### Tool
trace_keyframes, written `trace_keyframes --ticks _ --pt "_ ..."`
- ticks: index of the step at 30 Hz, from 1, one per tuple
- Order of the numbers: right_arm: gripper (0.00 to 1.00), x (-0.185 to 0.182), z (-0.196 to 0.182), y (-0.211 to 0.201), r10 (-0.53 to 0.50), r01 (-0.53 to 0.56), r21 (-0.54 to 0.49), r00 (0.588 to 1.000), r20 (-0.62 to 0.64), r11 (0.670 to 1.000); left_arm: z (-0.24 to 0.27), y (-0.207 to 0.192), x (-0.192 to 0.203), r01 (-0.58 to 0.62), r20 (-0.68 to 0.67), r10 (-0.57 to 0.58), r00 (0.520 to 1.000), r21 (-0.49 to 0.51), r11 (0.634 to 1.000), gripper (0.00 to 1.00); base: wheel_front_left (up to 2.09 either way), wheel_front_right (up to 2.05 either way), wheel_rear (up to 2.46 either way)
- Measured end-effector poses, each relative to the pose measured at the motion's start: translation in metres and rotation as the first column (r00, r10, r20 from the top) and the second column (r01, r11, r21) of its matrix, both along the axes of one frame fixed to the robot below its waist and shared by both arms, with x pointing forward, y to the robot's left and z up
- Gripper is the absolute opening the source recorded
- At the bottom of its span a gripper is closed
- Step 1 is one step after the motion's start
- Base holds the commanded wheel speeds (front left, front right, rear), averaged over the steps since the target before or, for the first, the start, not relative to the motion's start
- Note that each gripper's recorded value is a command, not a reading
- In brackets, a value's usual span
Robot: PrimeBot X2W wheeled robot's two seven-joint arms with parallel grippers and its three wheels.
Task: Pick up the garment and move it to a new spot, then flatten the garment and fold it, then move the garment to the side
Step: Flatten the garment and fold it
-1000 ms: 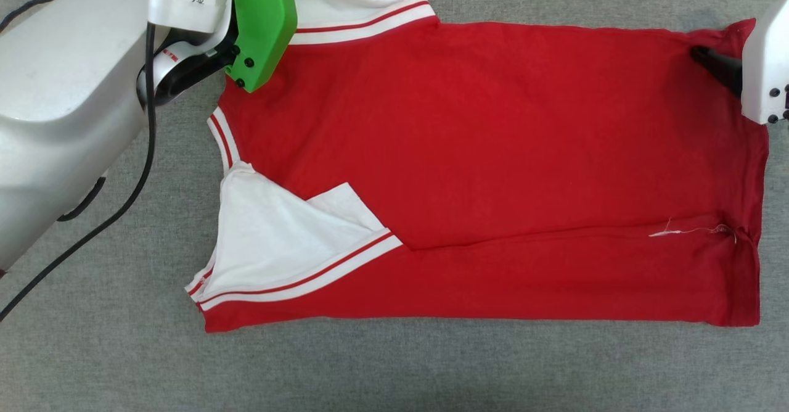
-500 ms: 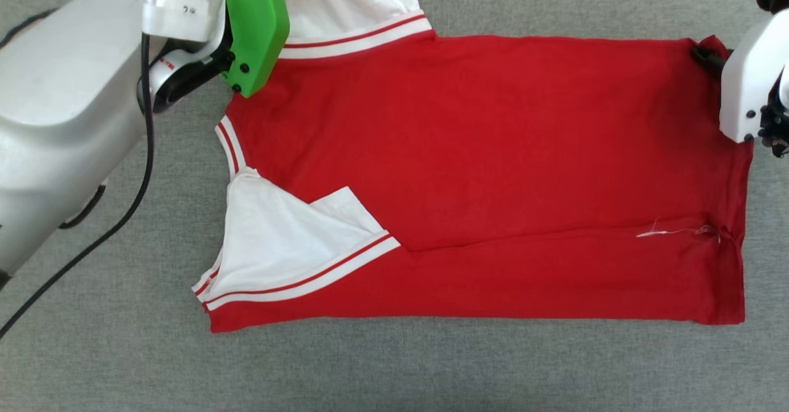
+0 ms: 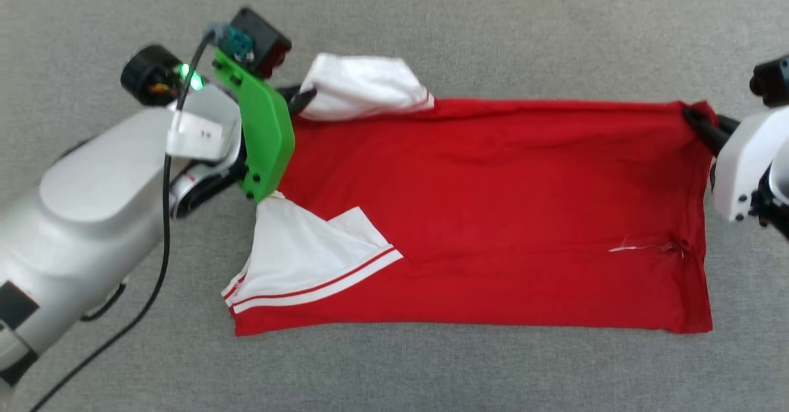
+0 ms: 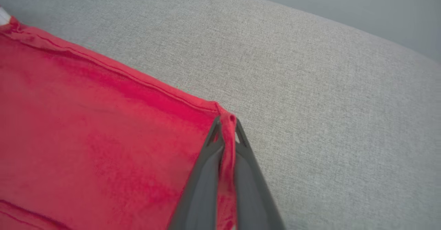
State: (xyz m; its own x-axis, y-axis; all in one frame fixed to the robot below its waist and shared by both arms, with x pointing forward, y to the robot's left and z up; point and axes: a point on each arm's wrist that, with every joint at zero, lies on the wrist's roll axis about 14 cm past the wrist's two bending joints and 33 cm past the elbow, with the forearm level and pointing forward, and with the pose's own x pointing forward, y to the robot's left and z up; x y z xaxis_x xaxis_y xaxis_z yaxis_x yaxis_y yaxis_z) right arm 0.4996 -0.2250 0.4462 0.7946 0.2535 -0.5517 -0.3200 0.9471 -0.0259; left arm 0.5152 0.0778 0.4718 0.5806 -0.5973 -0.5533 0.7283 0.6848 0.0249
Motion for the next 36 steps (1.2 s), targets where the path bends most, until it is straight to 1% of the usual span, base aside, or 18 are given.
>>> trace_keyframes --ticks 7,14,18,22,26,29,30,31,34,36 --pt "0.00 -0.038 0.007 0.007 0.025 -0.026 0.026 0.999 0.028 0.999 0.000 0.017 -0.042 -0.040 -0.010 0.040 0.999 -0.011 0.999 0.00 0.00 0.00 0.00" --pt "0.00 -0.077 0.004 0.013 0.031 -0.033 0.069 0.999 0.029 0.997 -0.018 0.028 -0.092 -0.087 -0.070 0.085 0.994 -0.034 0.996 0.00 0.00 0.00 0.00" --pt "0.00 -0.101 -0.007 0.011 0.014 -0.013 0.086 1.000 -0.009 0.996 -0.036 0.034 -0.120 -0.126 -0.140 0.119 0.983 -0.043 0.991 0.00 0.00 0.00 0.00" --pt "0.00 -0.122 -0.028 0.011 -0.004 0.013 0.102 0.996 -0.087 0.995 -0.060 0.037 -0.142 -0.144 -0.213 0.134 0.968 -0.030 0.989 0.00 0.00 0.00 0.00" --pt "0.00 -0.136 -0.049 0.016 -0.019 0.039 0.119 0.987 -0.161 0.992 -0.082 0.041 -0.155 -0.163 -0.272 0.153 0.950 -0.013 0.987 0.00 0.00 0.00 0.00" --pt "0.00 -0.139 -0.057 0.019 -0.023 0.047 0.125 0.983 -0.184 0.991 -0.089 0.043 -0.155 -0.176 -0.279 0.166 0.946 -0.011 0.984 0.00 0.00 0.00 0.00" --pt "0.40 -0.138 -0.056 0.021 -0.024 0.049 0.133 0.983 -0.183 0.990 -0.087 0.042 -0.153 -0.185 -0.268 0.172 0.948 -0.023 0.982 0.43 0.00 0.00 0.00" --pt "1.00 -0.138 -0.055 0.022 -0.023 0.047 0.135 0.984 -0.179 0.990 -0.086 0.042 -0.151 -0.192 -0.255 0.178 0.951 -0.033 0.981 1.00 0.00 0.00 0.00" --pt "1.00 -0.132 -0.043 0.022 -0.024 0.043 0.143 0.991 -0.132 0.989 -0.075 0.046 -0.142 -0.222 -0.181 0.208 0.961 -0.059 0.973 1.00 0.00 0.00 0.00" --pt "1.00 -0.125 -0.026 0.021 -0.019 0.029 0.143 0.997 -0.069 0.989 -0.062 0.050 -0.133 -0.247 -0.103 0.238 0.966 -0.084 0.965 1.00 0.00 0.00 0.00"
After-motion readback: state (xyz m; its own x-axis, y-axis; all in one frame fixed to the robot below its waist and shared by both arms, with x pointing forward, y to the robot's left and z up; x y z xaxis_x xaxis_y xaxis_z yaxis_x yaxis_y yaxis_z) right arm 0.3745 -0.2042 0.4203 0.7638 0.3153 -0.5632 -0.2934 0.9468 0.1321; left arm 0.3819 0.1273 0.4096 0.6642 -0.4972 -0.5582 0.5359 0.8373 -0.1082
